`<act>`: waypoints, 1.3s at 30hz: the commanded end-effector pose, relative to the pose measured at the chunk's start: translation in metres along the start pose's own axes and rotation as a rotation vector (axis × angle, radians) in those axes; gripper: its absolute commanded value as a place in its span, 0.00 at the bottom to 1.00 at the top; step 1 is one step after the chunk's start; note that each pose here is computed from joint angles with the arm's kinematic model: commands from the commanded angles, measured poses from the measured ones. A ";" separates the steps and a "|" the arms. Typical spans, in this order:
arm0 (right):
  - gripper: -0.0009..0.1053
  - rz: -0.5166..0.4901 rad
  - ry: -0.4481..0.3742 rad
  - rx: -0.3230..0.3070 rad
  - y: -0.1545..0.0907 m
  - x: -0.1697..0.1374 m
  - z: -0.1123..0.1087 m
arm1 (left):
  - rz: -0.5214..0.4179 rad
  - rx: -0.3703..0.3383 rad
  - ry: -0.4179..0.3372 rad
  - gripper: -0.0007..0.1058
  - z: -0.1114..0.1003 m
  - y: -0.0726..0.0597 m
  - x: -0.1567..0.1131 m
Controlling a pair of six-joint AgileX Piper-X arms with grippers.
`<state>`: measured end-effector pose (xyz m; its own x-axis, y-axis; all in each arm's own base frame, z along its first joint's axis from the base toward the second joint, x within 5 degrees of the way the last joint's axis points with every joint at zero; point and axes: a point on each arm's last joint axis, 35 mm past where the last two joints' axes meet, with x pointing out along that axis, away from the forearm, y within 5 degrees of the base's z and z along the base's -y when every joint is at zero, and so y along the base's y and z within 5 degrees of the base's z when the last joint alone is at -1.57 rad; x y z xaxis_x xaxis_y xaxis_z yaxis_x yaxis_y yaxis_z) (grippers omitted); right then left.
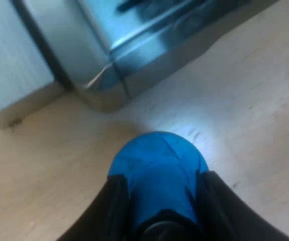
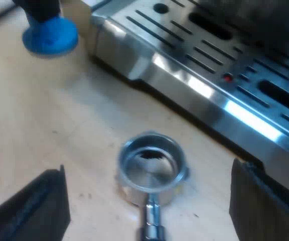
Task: Grind coffee beans and then tamp
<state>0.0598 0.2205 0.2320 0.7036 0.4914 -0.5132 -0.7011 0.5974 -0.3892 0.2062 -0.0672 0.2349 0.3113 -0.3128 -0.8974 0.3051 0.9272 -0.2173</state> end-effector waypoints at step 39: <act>0.66 0.045 -0.108 0.013 0.010 0.011 -0.090 | -0.235 0.345 -0.026 0.01 0.020 -0.119 -0.001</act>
<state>0.0506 0.1746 0.1519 0.6800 0.5750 -0.4549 -0.7311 0.5791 -0.3609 0.1849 -0.1783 0.2679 0.2102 -0.5069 -0.8360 0.6574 0.7062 -0.2629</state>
